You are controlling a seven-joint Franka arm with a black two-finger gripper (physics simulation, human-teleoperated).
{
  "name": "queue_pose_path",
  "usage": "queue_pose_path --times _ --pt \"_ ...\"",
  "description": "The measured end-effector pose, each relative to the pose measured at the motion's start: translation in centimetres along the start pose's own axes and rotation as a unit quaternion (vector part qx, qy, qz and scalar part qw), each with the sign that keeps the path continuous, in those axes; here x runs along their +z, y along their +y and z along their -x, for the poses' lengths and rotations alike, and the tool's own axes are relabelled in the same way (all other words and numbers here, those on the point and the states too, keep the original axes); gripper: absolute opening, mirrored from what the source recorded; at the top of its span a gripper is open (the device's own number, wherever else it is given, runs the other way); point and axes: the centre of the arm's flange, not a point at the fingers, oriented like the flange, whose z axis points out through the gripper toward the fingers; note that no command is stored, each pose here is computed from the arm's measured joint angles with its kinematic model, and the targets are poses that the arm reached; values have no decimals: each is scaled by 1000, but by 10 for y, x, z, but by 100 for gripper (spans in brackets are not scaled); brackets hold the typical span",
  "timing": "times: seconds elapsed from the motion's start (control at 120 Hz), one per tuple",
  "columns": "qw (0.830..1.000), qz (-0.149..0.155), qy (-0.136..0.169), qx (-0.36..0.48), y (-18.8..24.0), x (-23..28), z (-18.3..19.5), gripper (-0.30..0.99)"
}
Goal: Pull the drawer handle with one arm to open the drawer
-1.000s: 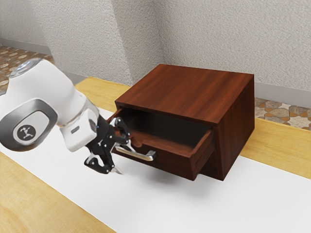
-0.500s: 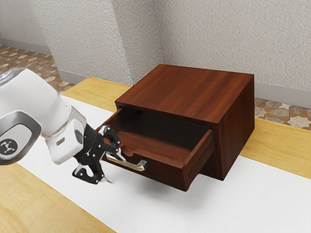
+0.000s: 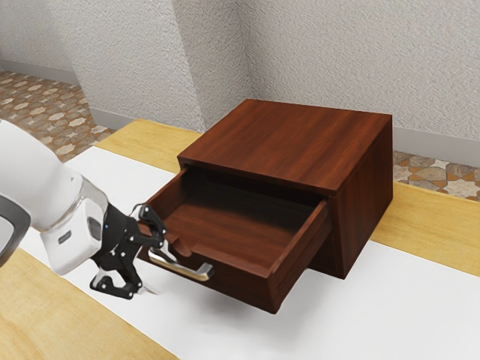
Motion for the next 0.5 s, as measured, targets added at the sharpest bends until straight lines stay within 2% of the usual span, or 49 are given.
queue_pose_path --times 0.142,0.35,0.358,0.4,0.45,0.5 --pt "1000 0 -3 -3 6 -1 0 37" --pt "1000 -6 -3 -10 13 -8 3 32" --pt "1000 -10 -4 -8 12 -12 1 29" --pt "999 -47 -12 9 12 -47 -19 37" --pt "994 -96 -21 39 21 -104 -65 44" --pt "993 -105 -33 43 38 -141 -105 50"
